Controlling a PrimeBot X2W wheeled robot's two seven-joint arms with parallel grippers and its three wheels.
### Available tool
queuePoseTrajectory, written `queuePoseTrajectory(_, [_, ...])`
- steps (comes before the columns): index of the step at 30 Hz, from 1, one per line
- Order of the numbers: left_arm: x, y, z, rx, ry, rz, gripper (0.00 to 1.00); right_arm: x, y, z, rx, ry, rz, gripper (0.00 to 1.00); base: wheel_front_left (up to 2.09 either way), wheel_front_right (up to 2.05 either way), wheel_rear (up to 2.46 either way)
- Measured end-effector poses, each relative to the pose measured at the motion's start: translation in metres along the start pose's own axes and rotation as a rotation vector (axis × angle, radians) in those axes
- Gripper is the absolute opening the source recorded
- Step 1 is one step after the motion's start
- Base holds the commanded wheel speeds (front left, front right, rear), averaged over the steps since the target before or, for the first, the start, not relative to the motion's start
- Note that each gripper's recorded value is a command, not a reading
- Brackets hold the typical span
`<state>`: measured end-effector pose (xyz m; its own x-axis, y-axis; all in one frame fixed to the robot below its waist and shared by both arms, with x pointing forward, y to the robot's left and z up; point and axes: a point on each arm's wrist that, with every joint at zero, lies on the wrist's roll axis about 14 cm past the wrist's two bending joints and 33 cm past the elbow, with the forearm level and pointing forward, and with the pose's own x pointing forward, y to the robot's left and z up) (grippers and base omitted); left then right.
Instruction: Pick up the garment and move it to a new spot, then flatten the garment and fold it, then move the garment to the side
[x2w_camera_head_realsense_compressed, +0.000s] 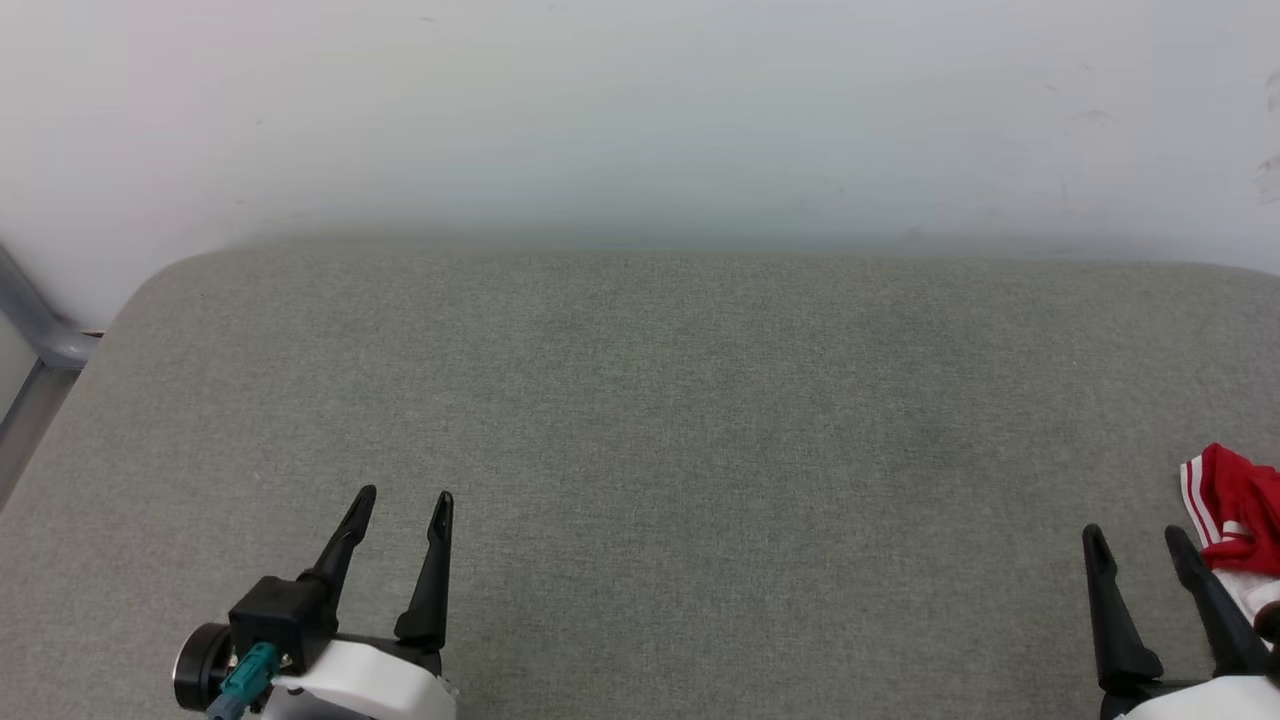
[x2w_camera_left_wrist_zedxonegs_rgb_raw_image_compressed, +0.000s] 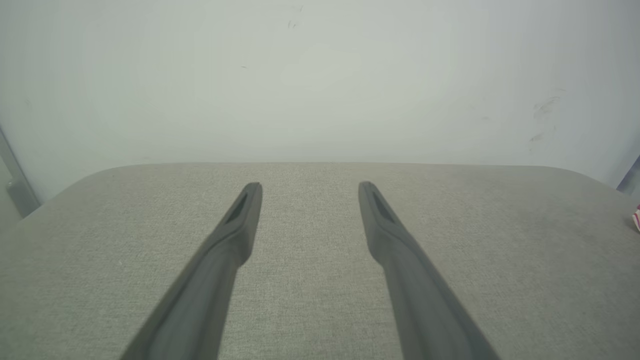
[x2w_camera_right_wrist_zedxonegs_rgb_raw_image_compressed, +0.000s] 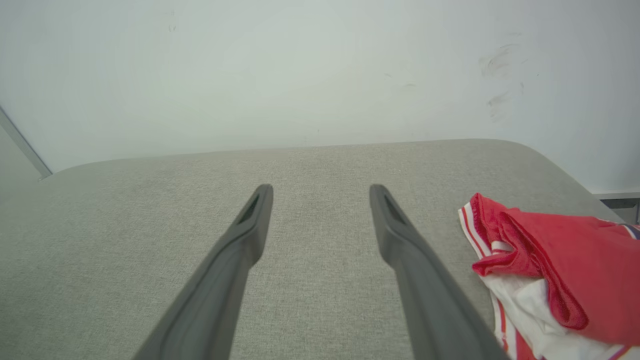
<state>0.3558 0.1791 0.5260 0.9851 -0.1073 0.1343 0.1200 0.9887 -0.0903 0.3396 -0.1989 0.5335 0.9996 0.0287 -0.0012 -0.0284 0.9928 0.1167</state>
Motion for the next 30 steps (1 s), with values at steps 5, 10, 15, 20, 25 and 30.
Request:
queuePoseTrajectory(5, [-0.009, -0.001, -0.02, -0.024, 0.065, 0.012, 0.0, -0.002, -0.001, -0.015, 0.016, 0.048, -0.006, 0.0, 0.0, 0.0, 0.0])
queuePoseTrajectory(10, [-0.01, 0.005, -0.026, -0.113, 0.091, 0.05, 0.0, -0.002, -0.001, -0.023, 0.112, 0.064, -0.007, 0.0, 0.0, 0.0, 0.0])
queuePoseTrajectory(15, [-0.009, 0.01, -0.028, -0.206, 0.104, 0.086, 0.0, 0.001, 0.0, -0.025, 0.21, 0.063, -0.007, 0.0, 0.0, 0.0, 0.0])
queuePoseTrajectory(20, [-0.008, 0.013, -0.03, -0.296, 0.111, 0.113, 0.0, 0.005, 0.0, -0.025, 0.3, 0.06, -0.006, 0.0, 0.0, 0.0, 0.0])
queuePoseTrajectory(25, [-0.005, 0.018, -0.03, -0.408, 0.114, 0.144, 0.0, 0.009, 0.001, -0.027, 0.419, 0.056, -0.005, 0.0, 0.0, 0.0, 0.0])
queuePoseTrajectory(30, [-0.003, 0.022, -0.032, -0.485, 0.116, 0.165, 0.0, 0.012, 0.002, -0.027, 0.498, 0.051, -0.005, 0.0, 0.0, 0.0, 0.0])
